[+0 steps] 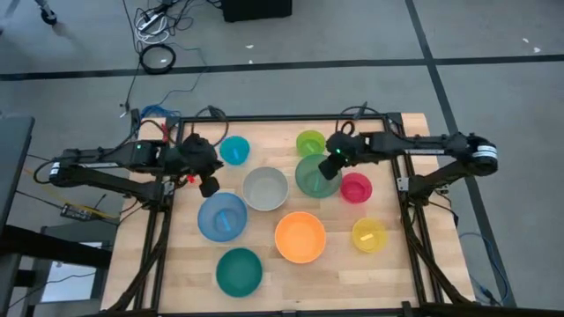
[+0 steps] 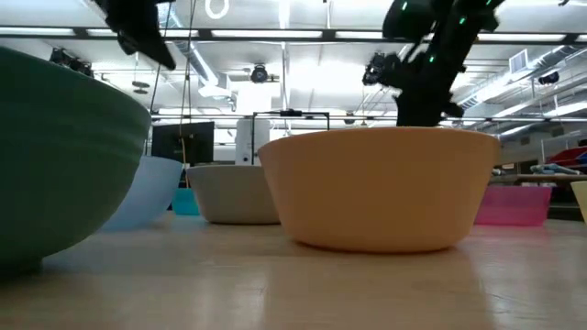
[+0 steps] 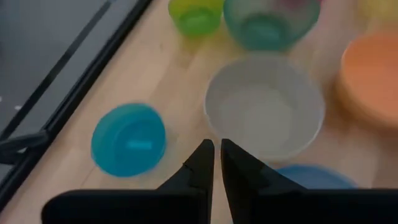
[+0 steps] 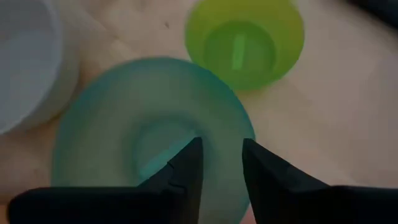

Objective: Nest bowls inside each other
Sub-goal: Stack the green bowl on top of the blue bowl

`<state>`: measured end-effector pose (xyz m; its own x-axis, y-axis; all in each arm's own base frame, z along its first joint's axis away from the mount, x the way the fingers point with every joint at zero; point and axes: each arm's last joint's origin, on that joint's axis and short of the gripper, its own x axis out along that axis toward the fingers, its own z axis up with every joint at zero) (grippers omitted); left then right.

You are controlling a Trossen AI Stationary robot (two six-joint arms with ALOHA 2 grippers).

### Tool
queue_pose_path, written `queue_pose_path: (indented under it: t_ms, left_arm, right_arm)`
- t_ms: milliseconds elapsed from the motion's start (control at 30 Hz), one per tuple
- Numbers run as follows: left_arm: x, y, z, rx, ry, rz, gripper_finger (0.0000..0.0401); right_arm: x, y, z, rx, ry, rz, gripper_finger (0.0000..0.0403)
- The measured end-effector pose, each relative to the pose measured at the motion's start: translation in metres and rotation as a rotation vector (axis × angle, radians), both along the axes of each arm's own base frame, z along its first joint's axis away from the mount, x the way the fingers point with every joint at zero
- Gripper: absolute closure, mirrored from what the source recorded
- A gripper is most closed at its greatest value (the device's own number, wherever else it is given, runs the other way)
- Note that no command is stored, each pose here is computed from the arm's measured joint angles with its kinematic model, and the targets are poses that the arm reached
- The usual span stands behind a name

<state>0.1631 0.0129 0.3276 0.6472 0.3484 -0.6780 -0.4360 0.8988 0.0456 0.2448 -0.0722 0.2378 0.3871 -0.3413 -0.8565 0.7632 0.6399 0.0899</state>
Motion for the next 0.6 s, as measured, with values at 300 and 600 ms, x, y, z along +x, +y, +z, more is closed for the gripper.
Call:
queue_pose_path:
  t_ms: [300,600]
  left_arm:
    - [-0.006,0.0,0.006,-0.013,-0.058,0.012,0.0362]
    - [-0.006,0.0,0.006,-0.013,-0.059,0.012,0.0362]
  right_arm:
    - [0.0,-0.02,-0.016,0.097,0.063,-0.001,0.0244]
    - [-0.007,-0.022,-0.018,0.098,0.128,-0.032,0.0237]
